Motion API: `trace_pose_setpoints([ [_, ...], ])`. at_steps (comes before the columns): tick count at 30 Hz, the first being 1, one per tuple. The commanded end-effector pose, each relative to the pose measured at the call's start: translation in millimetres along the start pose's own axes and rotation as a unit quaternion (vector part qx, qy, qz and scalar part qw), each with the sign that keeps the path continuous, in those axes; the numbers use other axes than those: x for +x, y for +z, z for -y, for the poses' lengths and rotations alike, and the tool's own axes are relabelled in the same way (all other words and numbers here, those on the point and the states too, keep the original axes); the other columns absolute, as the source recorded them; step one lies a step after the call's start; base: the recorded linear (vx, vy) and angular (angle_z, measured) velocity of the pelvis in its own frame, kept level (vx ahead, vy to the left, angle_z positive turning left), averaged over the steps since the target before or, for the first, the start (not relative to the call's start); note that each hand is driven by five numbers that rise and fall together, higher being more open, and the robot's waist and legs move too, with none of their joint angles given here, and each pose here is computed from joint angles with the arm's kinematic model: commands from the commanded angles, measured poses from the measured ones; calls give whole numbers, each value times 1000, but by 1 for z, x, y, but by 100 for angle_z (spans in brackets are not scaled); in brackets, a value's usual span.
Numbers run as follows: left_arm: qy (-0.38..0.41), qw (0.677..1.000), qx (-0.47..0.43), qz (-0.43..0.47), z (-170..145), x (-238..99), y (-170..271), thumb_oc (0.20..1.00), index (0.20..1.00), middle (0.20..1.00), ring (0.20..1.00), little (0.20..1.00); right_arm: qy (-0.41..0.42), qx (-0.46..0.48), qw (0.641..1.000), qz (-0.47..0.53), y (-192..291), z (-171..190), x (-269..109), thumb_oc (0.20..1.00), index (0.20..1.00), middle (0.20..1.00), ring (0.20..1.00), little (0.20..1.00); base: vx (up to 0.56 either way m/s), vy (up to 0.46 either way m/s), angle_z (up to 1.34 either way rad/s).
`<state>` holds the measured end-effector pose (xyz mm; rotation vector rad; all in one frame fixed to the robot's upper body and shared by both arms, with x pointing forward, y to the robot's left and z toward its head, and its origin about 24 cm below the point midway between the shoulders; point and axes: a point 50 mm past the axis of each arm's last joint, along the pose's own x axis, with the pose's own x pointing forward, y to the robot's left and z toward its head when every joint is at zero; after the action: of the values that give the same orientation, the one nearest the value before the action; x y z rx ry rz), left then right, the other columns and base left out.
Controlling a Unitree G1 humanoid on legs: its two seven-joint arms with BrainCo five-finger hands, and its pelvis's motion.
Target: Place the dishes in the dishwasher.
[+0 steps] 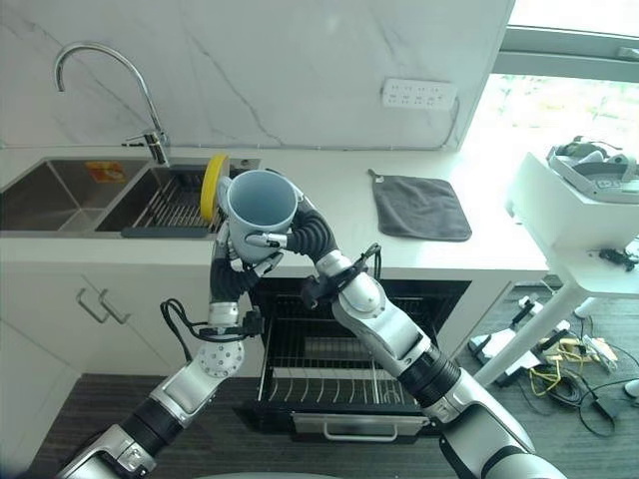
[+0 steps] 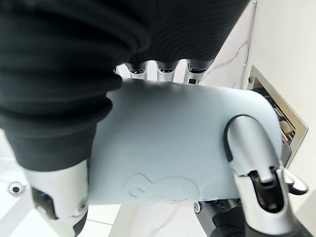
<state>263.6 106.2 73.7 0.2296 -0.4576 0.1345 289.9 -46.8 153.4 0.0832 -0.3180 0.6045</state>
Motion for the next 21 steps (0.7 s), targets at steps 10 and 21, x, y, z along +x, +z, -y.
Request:
trace_pose_setpoints([
  [10, -69, 994, -25, 81, 24, 14, 26, 200, 200, 200, 200, 200, 57, -17, 995, 77, 29, -34, 33, 200, 200, 200, 200, 200, 42, -14, 0],
  [21, -98, 992, -26, 75, 30, 8, 24, 200, 200, 200, 200, 200, 27, -27, 993, 116, 36, -31, 35, 200, 200, 200, 200, 200, 9, -2, 0],
])
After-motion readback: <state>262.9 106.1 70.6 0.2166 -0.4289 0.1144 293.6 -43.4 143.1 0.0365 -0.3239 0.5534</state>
